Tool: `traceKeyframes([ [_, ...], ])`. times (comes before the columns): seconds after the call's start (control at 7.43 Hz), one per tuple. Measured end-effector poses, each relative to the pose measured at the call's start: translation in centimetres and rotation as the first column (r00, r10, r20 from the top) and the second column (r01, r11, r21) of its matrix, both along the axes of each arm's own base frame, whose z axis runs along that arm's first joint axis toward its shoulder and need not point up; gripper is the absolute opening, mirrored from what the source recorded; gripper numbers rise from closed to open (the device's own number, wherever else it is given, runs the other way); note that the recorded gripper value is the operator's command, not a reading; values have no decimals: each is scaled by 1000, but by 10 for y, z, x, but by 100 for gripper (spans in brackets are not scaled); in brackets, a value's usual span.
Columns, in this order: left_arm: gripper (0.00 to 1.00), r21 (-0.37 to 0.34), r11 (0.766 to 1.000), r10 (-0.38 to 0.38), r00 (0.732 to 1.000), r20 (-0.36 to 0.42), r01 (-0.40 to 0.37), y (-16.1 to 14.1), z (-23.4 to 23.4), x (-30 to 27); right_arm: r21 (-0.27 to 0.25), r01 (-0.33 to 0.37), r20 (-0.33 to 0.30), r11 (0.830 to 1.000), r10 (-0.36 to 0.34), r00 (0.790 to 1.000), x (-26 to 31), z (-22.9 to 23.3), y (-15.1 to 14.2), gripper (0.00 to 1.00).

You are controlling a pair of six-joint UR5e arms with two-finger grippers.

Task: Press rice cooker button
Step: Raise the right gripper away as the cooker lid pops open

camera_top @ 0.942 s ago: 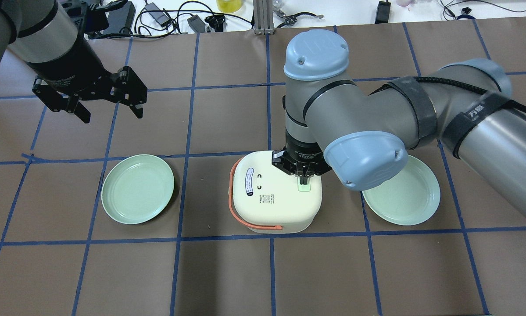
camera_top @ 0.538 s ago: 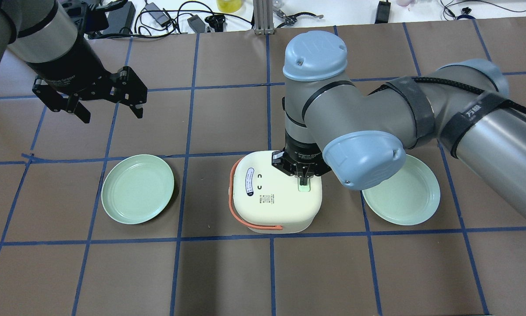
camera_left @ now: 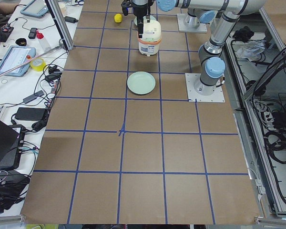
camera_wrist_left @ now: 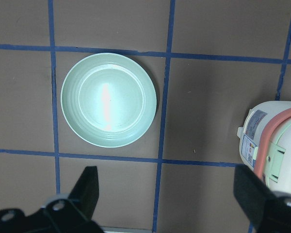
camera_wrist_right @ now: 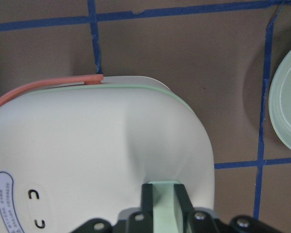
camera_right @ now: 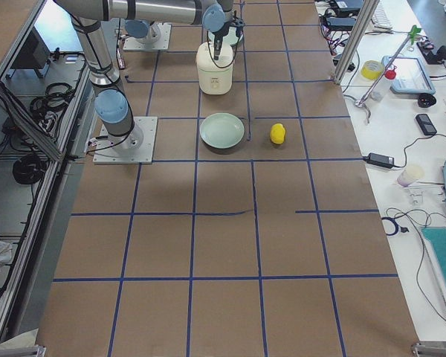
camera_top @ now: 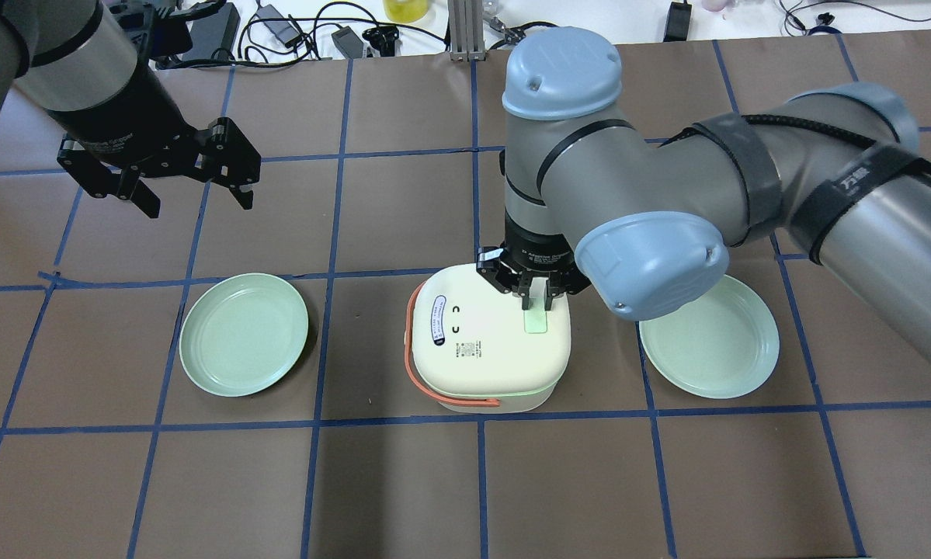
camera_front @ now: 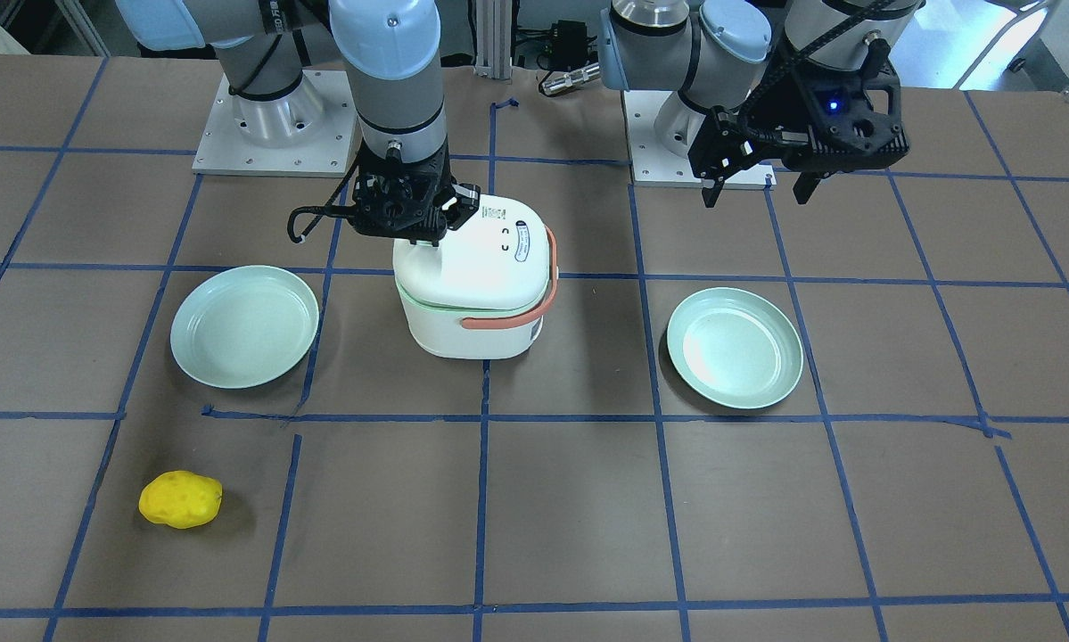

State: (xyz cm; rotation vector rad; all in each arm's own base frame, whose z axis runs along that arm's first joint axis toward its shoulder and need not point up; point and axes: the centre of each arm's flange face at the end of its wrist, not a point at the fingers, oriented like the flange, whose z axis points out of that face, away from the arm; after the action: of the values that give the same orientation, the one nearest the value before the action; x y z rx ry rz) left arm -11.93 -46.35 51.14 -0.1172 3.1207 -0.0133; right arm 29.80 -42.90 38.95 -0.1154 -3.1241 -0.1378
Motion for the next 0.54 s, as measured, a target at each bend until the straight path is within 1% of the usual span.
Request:
traceKeyframes([
  [0.13, 100, 0, 1000, 0, 1000, 0, 0, 0, 0, 0, -17, 6, -13, 1000, -6, 1000, -6, 20, -8, 100],
  [0.27, 100, 0, 1000, -1, 1000, 0, 1, 0, 0, 0, -49, 6, -29, 999, -7, 1000, -16, 38, -19, 100],
  [0.4, 100, 0, 1000, -1, 1000, 0, 1, 0, 0, 0, -83, -9, -34, 996, 6, 999, -33, 56, -34, 100],
  [0.54, 100, 0, 1000, -1, 1000, 0, 1, 0, 0, 0, -115, -43, -31, 992, 40, 999, -60, 75, -53, 100],
])
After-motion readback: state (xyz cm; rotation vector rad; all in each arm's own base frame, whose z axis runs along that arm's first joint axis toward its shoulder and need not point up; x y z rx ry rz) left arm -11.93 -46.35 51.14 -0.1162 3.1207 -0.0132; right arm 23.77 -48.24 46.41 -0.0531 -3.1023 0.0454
